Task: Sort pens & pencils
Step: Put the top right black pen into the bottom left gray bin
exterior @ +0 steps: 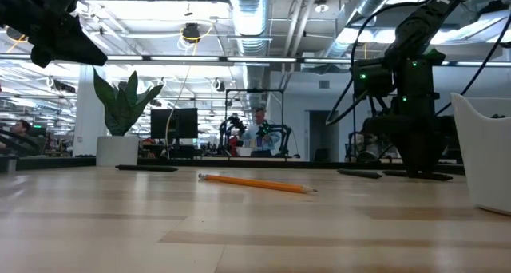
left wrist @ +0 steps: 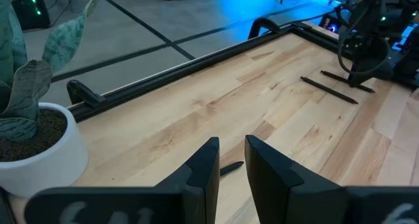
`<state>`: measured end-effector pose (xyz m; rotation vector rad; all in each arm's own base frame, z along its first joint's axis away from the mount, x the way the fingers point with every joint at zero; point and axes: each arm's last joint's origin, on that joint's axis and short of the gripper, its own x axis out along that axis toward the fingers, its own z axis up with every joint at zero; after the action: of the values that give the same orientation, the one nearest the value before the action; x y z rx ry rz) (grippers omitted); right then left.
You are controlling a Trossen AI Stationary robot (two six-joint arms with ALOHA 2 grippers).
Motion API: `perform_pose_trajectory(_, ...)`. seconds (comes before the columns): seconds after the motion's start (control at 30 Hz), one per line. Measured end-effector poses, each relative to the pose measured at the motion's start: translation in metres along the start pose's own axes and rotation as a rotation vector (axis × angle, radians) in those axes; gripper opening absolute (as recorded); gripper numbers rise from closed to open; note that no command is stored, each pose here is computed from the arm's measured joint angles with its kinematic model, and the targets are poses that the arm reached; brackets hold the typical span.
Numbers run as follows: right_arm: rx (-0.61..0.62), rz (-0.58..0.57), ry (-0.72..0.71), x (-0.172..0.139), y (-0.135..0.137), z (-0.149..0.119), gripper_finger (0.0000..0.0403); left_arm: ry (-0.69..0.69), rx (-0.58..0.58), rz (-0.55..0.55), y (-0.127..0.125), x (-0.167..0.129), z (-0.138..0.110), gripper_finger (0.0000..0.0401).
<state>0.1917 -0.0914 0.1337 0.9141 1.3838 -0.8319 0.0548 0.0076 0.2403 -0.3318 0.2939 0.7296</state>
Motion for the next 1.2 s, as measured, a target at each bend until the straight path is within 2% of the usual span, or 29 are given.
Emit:
perform_pose_trajectory(0.57,0.0,0.001,-0.002,0.0002,0.0002,0.0002,0.0169,-0.001,0.0,0.001,0.0,0.0,0.0,0.0064)
perform_pose_trajectory(1.2,0.0,0.003,-0.005,0.0004,0.0005,0.0006,0.0096,-0.001,0.0,0.0,0.0,-0.0001,0.0001,0.0064)
